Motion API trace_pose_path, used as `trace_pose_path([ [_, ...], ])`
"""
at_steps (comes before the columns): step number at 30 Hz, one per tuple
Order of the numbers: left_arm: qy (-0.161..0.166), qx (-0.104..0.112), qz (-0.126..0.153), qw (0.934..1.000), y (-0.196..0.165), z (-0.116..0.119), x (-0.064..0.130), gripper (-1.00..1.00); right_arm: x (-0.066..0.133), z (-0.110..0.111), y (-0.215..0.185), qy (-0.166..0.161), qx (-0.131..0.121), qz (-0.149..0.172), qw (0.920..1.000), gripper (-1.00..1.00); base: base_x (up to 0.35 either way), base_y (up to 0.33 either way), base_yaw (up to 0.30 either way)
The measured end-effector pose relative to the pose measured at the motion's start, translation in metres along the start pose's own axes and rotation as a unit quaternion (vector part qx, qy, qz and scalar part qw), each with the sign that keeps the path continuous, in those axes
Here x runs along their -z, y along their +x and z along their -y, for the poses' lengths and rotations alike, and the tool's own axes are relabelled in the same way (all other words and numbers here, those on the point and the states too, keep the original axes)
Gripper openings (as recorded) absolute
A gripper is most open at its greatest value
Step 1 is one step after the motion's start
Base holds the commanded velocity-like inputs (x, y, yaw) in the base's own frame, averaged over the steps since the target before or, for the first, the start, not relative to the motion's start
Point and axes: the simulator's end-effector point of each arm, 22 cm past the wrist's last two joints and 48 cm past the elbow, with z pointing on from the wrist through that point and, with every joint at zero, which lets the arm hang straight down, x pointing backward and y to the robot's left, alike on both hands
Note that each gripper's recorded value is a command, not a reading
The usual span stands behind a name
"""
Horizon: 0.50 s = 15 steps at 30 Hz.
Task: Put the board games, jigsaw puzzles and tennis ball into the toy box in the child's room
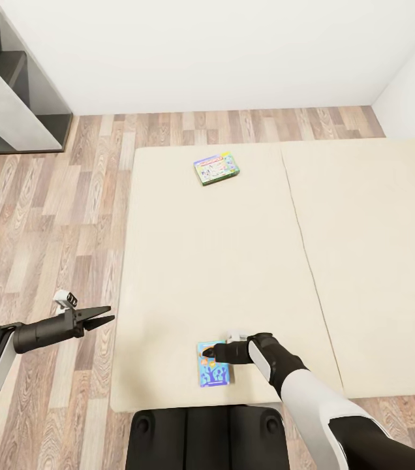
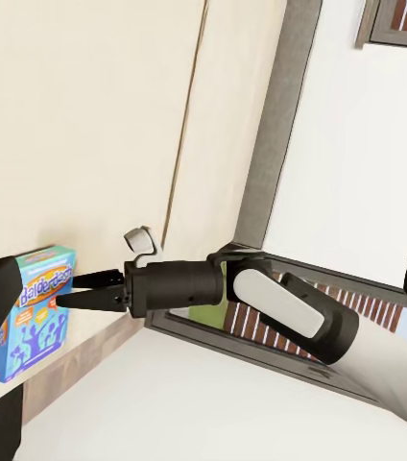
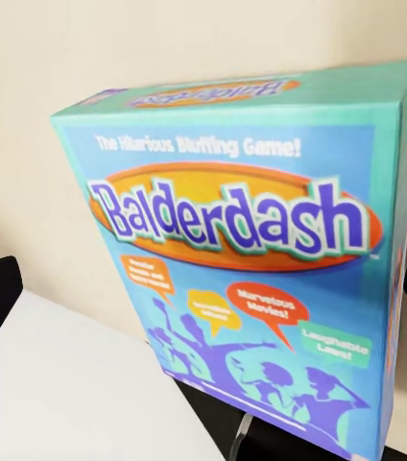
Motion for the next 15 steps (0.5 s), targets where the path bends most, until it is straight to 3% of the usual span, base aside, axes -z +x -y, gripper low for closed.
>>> trace_pose_path([
  [15,0.0,0.0,0.0,1.0,0.0,0.0,0.0001,1.0,0.0,0.0,0.0,0.0,0.0,0.0,1.0,1.0,0.0,0.046,0.0],
])
